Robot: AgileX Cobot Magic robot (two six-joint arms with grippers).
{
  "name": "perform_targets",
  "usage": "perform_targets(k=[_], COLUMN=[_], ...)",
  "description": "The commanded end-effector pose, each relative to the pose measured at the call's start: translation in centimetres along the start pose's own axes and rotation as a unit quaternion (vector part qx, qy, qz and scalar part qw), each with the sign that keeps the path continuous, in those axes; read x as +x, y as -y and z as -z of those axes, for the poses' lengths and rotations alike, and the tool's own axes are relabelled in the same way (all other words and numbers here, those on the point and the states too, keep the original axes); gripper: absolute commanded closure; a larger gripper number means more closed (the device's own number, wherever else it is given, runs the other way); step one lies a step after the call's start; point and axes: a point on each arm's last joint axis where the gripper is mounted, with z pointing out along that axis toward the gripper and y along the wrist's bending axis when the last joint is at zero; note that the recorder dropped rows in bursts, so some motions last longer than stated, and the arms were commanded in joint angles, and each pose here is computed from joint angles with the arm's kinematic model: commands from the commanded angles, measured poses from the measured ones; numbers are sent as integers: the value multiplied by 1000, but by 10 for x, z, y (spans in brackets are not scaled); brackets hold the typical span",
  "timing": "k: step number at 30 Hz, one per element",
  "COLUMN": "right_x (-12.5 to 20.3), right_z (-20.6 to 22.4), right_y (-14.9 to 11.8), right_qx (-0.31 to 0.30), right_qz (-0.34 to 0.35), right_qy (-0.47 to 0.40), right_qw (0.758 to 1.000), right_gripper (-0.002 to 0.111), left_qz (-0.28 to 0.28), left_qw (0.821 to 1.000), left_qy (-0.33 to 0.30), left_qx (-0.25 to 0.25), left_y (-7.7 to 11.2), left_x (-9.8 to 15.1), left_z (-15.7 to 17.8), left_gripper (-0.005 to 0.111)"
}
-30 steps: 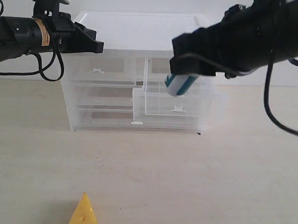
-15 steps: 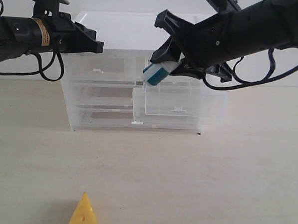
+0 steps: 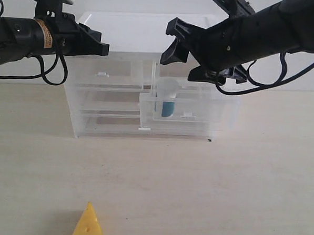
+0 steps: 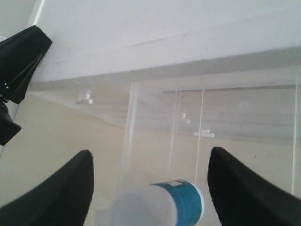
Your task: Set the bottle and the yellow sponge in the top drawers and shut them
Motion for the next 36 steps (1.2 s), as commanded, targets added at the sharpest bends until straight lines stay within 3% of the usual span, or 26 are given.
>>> perform_targets(k=[1, 2, 3, 6, 16, 25, 36], right_x=[-8, -8, -7, 3, 28, 32, 13], right_z=[17, 28, 33, 50, 22, -20, -9], right_y=[-4, -12, -16, -29, -40, -23, -13], right_qx=[2, -8, -14, -56, -103, -57, 31], right_qz=[94, 179, 214, 308, 376, 386, 433], right_qy=[17, 17, 13, -31, -86, -68, -23], right_qw=[995, 984, 977, 949, 917, 918, 901], right_gripper=[47, 56, 64, 108, 108, 108, 108], left_qz=[-5, -5, -5, -5, -5, -5, -5], left_qw=[999, 999, 999, 999, 999, 999, 999], left_qy=[-34, -34, -34, -34, -34, -34, -34], left_qx=[-14, -14, -14, -14, -15, -15, -15], left_y=[-1, -1, -1, -1, -2, -2, -2], left_x=[13, 13, 13, 13, 13, 13, 13], left_z=[-4, -4, -4, -4, -4, -4, -4], left_gripper=[103, 103, 103, 103, 103, 103, 103])
